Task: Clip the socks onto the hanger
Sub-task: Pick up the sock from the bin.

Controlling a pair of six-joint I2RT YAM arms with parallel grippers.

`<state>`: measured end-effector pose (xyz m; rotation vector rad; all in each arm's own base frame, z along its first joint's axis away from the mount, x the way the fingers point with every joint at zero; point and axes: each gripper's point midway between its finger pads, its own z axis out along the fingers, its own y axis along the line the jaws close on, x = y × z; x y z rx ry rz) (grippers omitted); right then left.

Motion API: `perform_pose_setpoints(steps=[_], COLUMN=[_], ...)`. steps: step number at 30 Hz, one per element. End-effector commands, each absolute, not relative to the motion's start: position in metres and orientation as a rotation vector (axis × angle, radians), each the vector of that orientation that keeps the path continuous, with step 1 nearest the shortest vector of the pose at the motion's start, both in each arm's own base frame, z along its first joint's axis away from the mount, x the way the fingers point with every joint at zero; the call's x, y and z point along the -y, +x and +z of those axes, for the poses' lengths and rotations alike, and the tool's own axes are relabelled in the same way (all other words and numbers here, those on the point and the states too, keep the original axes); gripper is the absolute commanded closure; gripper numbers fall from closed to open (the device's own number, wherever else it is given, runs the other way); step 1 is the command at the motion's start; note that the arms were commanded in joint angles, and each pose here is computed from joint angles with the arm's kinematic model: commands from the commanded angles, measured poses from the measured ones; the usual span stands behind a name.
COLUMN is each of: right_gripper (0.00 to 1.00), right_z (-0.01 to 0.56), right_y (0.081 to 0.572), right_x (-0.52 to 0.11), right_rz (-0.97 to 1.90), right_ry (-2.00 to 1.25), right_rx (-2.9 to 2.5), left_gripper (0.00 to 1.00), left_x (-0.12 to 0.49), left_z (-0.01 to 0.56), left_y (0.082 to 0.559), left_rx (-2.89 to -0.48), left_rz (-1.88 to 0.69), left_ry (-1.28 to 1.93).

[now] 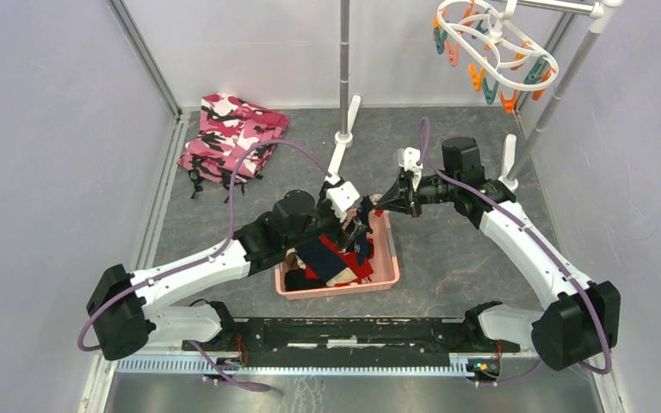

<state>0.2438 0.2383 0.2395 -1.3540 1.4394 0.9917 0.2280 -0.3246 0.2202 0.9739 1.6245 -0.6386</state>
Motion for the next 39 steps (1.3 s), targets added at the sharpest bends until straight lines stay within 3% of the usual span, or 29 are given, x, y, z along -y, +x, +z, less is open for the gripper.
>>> perform_pose_setpoints(steps=[1, 24, 30, 31, 34, 35, 37, 39], right_gripper=[0.99, 0.99, 0.98, 0.98, 0.97, 0.97, 0.90, 0.76], right_z=[0.247, 0.239, 0.239, 0.238, 0.237, 0.236, 0.233, 0.230], right_y=[0.241, 0.243, 0.242, 0.243, 0.243, 0.243, 0.243, 0.245], right_x=[-0.240, -0.240, -0.239, -0.239, -0.238, -0.238, -0.238, -0.236], right_rz=[1.006, 0.998, 0.995, 0.992, 0.984, 0.983, 0.980, 0.958], right_ry=[-1.363, -1.386, -1.393, -1.393, -1.398, -1.401, -1.410, -1.419], right_rx=[-1.387, -1.393, -1.388, -1.389, -1.391, -1.391, -1.392, -1.399], left_gripper=[0.27, 0.26, 0.46, 0.54, 0.91, 0.97, 0.98, 0.98], left_x=[0.326, 0.347, 0.354, 0.354, 0.348, 0.344, 0.337, 0.329], left_z=[0.243, 0.263, 0.240, 0.235, 0.226, 0.225, 0.223, 0.221], left_y=[0.253, 0.231, 0.241, 0.241, 0.245, 0.247, 0.248, 0.248], left_rx=[-1.504, -1.446, -1.524, -1.541, -1.574, -1.579, -1.586, -1.599], left_rz=[-0.485, -0.753, -0.728, -0.722, -0.668, -0.647, -0.620, -0.631], left_ry=[0.944, 0.824, 0.810, 0.819, 0.829, 0.825, 0.812, 0.779])
